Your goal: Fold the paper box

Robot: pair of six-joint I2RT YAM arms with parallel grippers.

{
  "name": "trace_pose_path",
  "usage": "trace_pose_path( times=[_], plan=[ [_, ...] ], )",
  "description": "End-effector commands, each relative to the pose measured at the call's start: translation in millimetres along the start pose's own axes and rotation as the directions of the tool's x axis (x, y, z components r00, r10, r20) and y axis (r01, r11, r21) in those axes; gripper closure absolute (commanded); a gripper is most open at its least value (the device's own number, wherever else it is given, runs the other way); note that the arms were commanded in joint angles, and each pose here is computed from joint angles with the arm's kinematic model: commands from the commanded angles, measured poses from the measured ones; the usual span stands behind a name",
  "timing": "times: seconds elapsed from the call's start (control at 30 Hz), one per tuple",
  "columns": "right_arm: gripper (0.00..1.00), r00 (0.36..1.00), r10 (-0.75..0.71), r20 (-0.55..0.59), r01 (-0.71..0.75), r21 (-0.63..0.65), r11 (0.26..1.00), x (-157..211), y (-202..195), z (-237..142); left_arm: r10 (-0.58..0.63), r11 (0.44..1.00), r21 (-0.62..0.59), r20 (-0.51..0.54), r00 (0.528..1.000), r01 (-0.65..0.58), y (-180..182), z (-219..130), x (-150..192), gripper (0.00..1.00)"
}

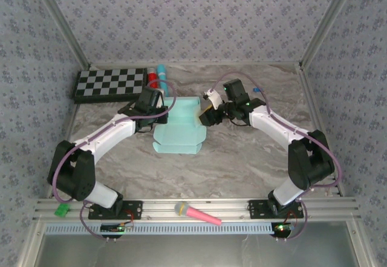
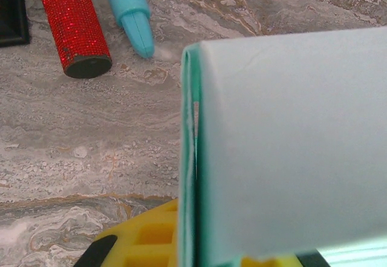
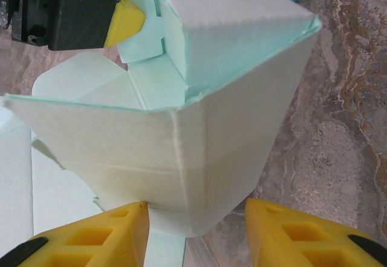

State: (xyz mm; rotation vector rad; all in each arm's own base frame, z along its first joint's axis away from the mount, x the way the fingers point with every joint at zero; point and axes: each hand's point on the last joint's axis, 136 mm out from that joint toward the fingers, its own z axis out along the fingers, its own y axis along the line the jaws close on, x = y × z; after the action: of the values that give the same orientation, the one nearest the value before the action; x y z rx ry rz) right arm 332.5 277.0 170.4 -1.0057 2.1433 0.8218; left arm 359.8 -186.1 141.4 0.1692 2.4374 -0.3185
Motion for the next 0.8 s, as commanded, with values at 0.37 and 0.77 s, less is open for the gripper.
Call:
trace_pose_path(
  times=[0.37,0.77],
  plan=[
    [0.50,0.999,0.009,0.041,-0.011,0.046,0.999,-17.5,-6.7,20.0,0.002,0.997,0.082,0.029,1.000,-0.005,-15.5,-9.1,-11.6,1.00],
    [0.51,0.992,0.009,0.126,-0.044,0.278,0.960,-30.0,-33.2,28.7,0.001,0.995,0.098,0.029,1.000,-0.004,-17.9,-10.7,-11.4,1.00]
  ],
)
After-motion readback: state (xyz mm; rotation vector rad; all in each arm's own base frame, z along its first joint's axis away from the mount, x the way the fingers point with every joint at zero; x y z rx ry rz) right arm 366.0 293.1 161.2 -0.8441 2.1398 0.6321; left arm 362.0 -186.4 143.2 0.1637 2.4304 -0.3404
